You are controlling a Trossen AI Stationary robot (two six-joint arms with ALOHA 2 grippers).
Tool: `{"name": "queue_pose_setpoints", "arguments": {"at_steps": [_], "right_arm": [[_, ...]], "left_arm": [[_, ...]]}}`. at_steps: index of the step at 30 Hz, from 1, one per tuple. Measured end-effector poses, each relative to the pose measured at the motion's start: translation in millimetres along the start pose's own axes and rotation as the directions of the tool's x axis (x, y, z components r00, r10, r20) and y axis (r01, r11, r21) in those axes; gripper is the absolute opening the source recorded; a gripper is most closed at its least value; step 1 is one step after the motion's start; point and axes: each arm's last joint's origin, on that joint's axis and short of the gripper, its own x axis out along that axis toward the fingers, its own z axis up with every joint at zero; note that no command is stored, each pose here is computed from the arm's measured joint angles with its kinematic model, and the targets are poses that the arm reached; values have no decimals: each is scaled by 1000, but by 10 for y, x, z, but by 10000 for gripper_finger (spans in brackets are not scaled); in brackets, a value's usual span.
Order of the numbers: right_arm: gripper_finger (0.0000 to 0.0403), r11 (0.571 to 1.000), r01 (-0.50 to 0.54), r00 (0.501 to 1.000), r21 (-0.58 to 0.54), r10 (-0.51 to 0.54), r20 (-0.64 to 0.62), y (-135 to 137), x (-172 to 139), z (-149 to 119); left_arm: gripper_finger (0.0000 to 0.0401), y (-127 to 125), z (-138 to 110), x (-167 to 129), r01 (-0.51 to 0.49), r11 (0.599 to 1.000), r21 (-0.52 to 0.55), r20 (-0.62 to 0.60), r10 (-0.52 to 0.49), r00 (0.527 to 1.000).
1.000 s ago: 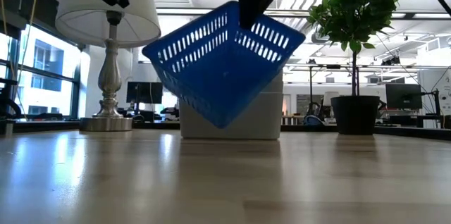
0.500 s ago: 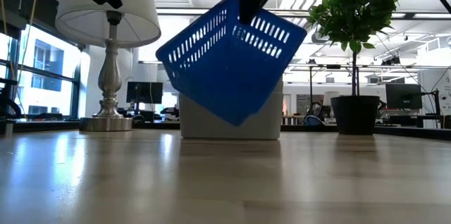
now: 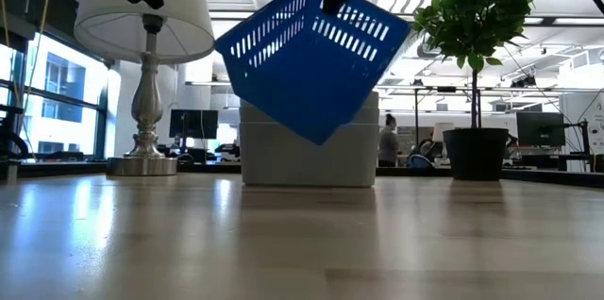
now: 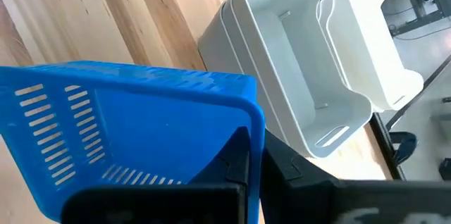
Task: Stack baskets by color
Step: Stack the blue bin on top of the right blue bins
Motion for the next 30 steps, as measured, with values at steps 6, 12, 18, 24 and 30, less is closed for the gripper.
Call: {"name": "queue_pose_setpoints", "arguments": {"at_steps": [6,12,18,24,30], "right_arm": [[0,999,11,1000,-38,-10,12,1,-6,-1],[0,999,8,999,-45,-7,32,-124,-85,30],[0,998,16,999,-62,-13,50,-254,-125,73],[0,995,86,996,-49,-86,-16,-513,68,-117],[0,992,93,993,89,-87,-76,-704,191,-414]], "left_arm": [[136,9,-1,7,12,999,38,-11,-11,1000],[136,107,36,69,12,1000,25,-32,-11,999],[136,227,61,69,3,1000,27,-28,-2,1000],[135,343,71,25,5,1000,14,-11,-4,1000],[136,420,187,87,72,997,13,44,-72,996]]}}
